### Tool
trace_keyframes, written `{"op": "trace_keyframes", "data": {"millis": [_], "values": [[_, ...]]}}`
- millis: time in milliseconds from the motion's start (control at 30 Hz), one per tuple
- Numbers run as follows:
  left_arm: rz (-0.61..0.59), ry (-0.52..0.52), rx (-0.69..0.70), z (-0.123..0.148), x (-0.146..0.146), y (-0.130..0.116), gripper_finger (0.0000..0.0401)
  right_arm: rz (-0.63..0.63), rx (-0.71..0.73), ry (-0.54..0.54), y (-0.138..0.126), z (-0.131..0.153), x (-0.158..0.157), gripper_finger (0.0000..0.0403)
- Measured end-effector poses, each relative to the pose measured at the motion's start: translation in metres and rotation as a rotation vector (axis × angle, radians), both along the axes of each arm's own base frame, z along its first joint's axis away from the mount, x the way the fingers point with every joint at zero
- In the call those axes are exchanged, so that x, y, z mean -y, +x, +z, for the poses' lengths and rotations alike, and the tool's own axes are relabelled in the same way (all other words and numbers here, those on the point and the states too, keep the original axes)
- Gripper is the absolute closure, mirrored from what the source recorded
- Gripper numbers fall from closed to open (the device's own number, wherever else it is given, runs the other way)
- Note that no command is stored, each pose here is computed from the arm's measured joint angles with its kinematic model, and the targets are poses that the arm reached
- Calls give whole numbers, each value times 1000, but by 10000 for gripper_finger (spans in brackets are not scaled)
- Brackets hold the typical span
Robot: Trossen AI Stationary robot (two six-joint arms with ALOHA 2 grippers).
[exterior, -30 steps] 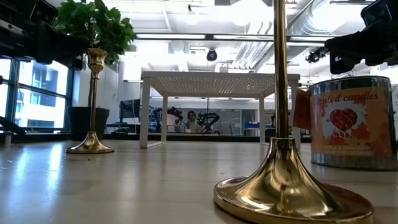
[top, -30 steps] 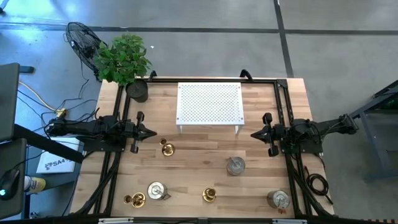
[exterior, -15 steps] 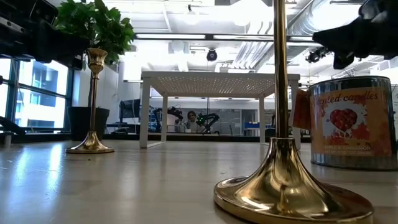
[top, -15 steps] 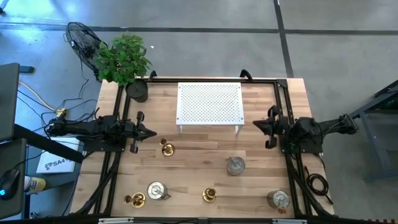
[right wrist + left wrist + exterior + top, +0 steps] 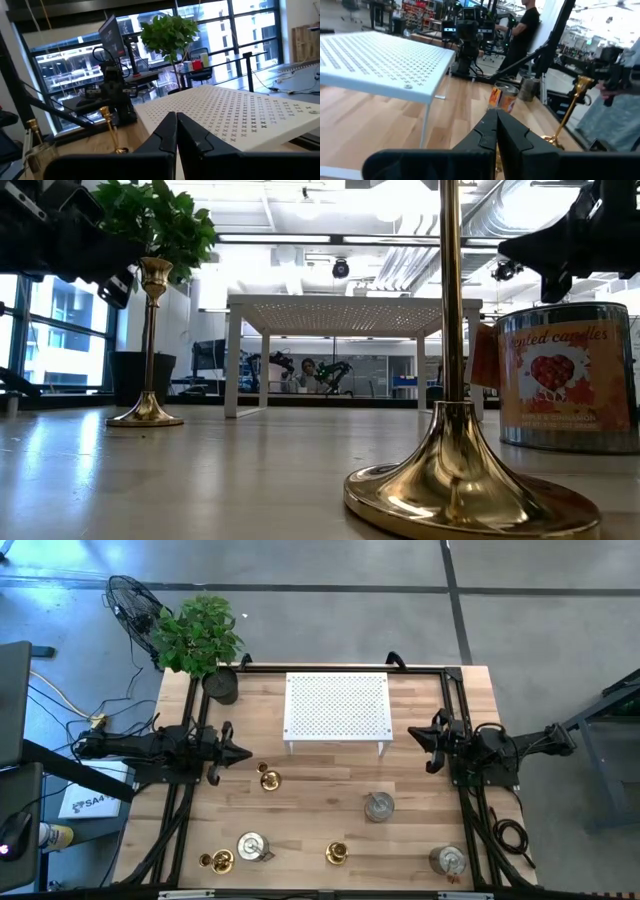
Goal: Pick & Place candle stick holders
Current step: Put the top gold candle holder on the shelf
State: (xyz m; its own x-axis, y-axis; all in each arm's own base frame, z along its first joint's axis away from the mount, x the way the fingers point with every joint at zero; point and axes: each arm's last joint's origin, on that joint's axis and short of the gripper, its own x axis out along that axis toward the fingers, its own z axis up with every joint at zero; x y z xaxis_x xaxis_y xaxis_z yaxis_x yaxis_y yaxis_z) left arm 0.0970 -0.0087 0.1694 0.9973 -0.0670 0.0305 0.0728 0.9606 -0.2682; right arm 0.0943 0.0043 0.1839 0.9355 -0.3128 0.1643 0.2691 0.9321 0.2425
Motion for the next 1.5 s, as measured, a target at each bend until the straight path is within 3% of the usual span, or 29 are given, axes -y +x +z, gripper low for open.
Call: {"op": "trace_keyframes", "data": {"millis": [333, 567, 767, 1000, 1133, 1367, 1500], "values": [[38, 28, -2, 0, -1, 0, 400, 8, 8, 16, 0, 0, 0, 402], [88, -12, 44, 4, -3, 0, 400, 33, 84, 224, 0, 1, 0, 402], [200, -164, 159, 34, -7, -7, 400, 51, 196, 318, -2, 9, 1, 401], [184, -197, 287, 81, -8, -24, 395, 76, 294, 247, -6, 20, 1, 373], [200, -253, 325, 107, -10, -35, 363, 77, 294, 251, -6, 20, 1, 352], [244, -288, 318, 136, -12, -39, 266, 88, 325, 285, -7, 24, 1, 321], [238, -177, 282, 154, -11, -35, 224, 103, 371, 221, -14, 45, 2, 307]]}}
